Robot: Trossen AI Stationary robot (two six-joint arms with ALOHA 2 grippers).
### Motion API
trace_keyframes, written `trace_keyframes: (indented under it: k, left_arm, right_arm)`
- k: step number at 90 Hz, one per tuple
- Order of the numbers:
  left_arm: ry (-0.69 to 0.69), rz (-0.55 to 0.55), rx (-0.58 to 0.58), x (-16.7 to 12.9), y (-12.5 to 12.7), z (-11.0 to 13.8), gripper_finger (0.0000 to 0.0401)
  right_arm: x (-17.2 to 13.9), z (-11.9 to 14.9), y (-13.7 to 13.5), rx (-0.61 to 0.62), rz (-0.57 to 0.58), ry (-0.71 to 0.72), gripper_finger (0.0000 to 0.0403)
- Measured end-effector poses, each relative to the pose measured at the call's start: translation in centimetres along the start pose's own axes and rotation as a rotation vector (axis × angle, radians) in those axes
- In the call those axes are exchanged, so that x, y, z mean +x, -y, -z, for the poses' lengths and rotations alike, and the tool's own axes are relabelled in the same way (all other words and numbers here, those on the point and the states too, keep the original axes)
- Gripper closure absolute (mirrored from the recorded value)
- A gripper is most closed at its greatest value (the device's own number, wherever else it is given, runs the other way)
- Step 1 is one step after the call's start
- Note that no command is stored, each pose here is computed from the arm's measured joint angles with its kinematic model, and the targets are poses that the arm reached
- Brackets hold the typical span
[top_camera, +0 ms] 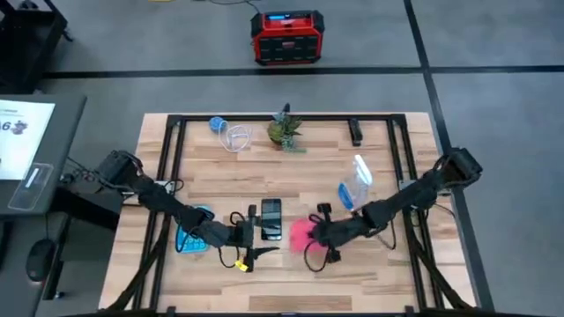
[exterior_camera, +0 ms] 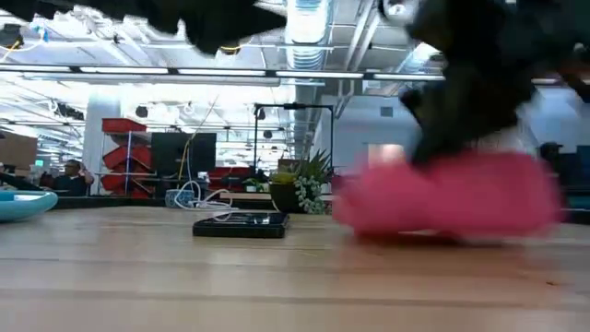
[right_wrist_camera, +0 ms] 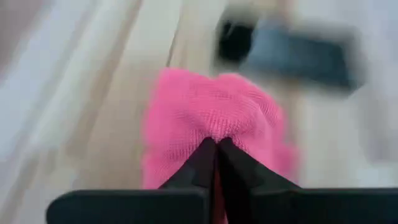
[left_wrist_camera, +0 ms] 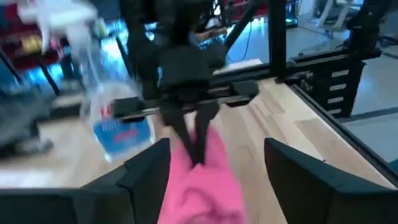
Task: Apply microfiber cloth
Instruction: Wipe the back of the cellphone with a microfiber cloth
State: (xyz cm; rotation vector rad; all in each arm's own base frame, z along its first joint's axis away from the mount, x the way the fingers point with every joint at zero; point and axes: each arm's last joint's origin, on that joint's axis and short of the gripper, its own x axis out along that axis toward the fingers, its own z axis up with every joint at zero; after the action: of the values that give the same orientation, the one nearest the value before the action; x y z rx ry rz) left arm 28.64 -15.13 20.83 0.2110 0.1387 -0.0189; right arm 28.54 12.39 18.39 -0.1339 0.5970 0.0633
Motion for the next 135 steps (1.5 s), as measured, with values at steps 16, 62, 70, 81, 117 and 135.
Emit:
trace_keyframes:
  k: [16,62,70,81,117,135]
  left_arm:
    - [-0.007,-0.003,0.063,0.6,0.1,-1.4,0.0168]
    - [-0.028,-0.084,-0.012,0.8,-0.4,-1.6,0.0173]
    - [-0.025,-0.082,-0.050,0.8,-0.4,-1.6,0.0200]
    - [-0.018,-0.061,-0.069,0.8,-0.3,-1.6,0.0278]
    - [-0.053,-0.053,-0.036,0.8,-0.1,-1.3,0.0381]
    - [-0.238,-0.046,-0.076,-1.0,-0.7,-0.9,0.0288]
  right_arm:
    - [-2.1,-3.5,0.6,0.057,-0.005,0.275,0.0402]
    - [-3.3,-5.6,-0.5,0.027,-0.147,0.512,0.0403]
    - [-3.4,-5.6,-0.5,0.028,-0.149,0.516,0.0403]
    - [-3.4,-5.6,-0.5,0.027,-0.150,0.516,0.0403]
    - [-3.2,-5.2,-0.6,0.023,-0.145,0.471,0.0403]
    - [-2.9,-4.7,-0.4,0.058,-0.115,0.411,0.0403]
